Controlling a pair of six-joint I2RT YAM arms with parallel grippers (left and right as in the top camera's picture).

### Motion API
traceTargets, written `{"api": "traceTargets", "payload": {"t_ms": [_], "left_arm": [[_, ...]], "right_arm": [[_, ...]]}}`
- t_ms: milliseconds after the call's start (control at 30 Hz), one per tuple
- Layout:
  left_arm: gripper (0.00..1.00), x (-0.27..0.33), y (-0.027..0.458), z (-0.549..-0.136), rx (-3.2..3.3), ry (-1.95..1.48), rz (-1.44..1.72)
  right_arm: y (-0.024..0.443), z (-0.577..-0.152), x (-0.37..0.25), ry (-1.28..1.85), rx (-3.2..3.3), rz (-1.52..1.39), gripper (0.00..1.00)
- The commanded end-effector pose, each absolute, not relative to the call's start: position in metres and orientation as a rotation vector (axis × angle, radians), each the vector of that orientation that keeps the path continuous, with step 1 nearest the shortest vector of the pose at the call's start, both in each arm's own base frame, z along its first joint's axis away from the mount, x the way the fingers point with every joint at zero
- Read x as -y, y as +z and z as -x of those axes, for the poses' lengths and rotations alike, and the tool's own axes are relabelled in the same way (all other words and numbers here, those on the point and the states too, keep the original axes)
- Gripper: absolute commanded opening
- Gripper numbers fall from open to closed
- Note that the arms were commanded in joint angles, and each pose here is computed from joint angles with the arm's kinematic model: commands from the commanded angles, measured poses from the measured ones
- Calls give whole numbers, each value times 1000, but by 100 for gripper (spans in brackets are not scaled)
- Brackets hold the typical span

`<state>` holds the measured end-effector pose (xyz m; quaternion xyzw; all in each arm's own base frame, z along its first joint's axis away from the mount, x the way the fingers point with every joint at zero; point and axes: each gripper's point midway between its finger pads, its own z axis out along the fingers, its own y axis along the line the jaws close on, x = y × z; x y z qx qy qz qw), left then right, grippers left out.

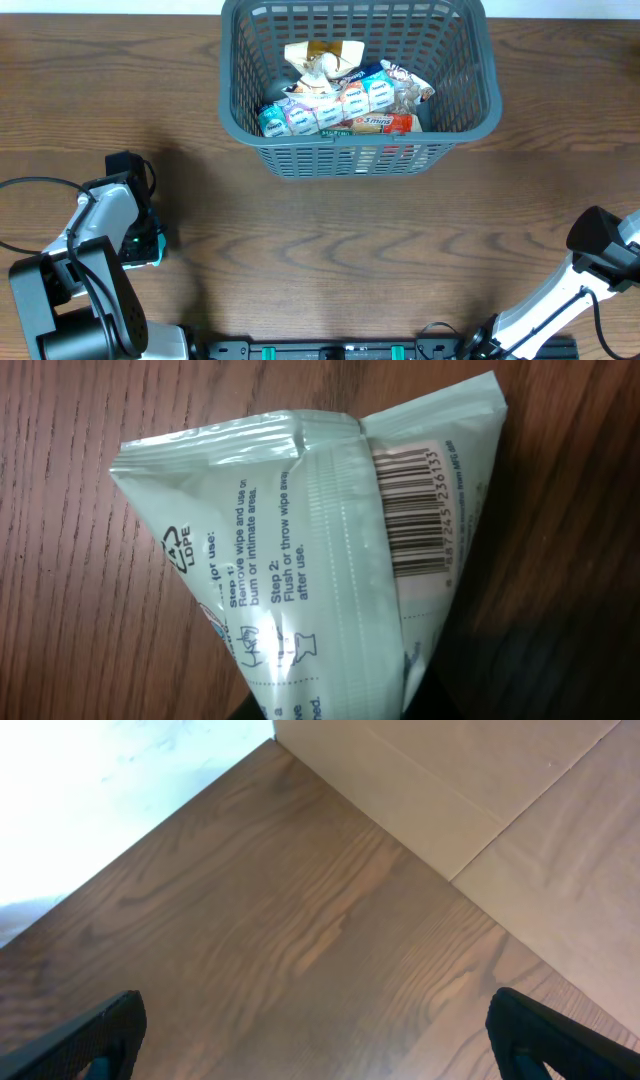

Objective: Pack container
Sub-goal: 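Grasp the mint-green wipes pack with the left gripper and lift, then carry the wipes pack over the basket and open the left gripper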

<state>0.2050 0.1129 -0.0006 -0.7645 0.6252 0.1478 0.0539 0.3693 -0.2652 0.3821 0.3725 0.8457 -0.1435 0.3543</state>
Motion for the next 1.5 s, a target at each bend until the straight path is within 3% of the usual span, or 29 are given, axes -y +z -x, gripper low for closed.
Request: {"api": "traceTargets", "payload": {"t_ms": [0, 233, 533, 700, 800, 1000, 1200, 1467], "left_arm": [[6, -113, -3, -199, -1909, 475, 2330], [6, -120, 60, -247, -2010, 281, 2009], [5, -85, 279, -332, -1880, -72, 1200], [6, -1, 404, -365, -1779, -302, 622], [6, 46, 448, -373, -1689, -413, 437], [6, 126, 455, -399, -1651, -571, 284], [6, 189, 415, -431, -1720, -631, 210], [6, 219, 343, -461, -1878, -609, 217]], "right_arm": [[382, -366, 269, -374, -2176, -988, 99], [382, -366, 269, -374, -2176, -988, 99], [382, -366, 269, -374, -2176, -988, 99], [382, -366, 269, -374, -2176, -988, 99], [382, -366, 269, -374, -2176, -988, 99], [382, -366, 269, -374, -2176, -988, 99], [382, -366, 269, -374, -2176, -988, 99], [382, -366, 269, -374, -2176, -988, 99]]}}
